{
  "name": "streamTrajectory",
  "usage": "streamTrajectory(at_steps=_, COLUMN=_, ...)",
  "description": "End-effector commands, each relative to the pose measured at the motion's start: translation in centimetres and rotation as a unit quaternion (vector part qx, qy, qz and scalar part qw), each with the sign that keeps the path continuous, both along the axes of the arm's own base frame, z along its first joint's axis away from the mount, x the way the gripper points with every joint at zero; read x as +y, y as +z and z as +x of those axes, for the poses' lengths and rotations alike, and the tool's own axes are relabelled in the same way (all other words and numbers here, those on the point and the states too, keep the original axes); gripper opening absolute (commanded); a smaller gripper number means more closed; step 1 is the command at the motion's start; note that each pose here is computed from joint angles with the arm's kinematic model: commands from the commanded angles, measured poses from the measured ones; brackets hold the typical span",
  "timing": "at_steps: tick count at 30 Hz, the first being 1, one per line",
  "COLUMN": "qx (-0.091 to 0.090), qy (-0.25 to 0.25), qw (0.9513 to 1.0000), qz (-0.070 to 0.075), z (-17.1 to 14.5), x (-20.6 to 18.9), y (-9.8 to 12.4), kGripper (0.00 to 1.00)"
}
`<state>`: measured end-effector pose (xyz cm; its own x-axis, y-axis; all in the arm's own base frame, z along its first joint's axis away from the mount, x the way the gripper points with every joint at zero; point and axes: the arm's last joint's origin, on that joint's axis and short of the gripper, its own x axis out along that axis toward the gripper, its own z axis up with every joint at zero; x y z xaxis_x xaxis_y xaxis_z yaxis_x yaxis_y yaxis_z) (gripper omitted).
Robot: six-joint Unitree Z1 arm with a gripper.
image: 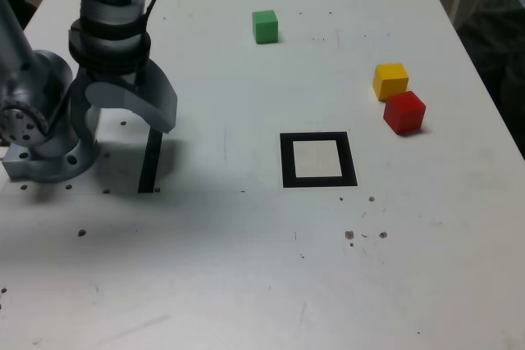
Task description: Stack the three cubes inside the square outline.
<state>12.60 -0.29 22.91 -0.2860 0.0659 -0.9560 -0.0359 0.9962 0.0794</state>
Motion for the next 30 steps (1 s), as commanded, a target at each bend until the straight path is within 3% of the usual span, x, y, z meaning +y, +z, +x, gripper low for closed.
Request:
streamTrajectory(at_steps=1, qx=0.006, qy=0.001, qw=1.0000, qz=0.000, z=-0.2, x=0.0, y=-0.1, kGripper=0.99)
streamTrajectory(at_steps=5, qx=0.004, qy=0.003, qw=1.0000, qz=-0.005, z=-0.4, x=0.0, y=-0.2, kGripper=0.99)
streamTrajectory(at_steps=11, qx=-0.026, qy=0.004, qw=0.9996, qz=-0.010, z=-0.3, x=-0.1, y=-0.1, kGripper=0.98)
streamTrajectory(at_steps=17, qx=-0.044, qy=0.010, qw=0.9989, qz=-0.011, z=0.3, x=-0.4, y=0.9, kGripper=0.97)
streamTrajectory(at_steps=25, qx=-0.060, qy=-0.002, qw=0.9982, qz=0.002, z=5.3, x=-0.7, y=3.5, kGripper=1.00)
streamTrajectory(at_steps=30, qx=-0.076, qy=-0.011, qw=0.9970, qz=0.000, z=8.6, x=-1.3, y=5.6, kGripper=1.00)
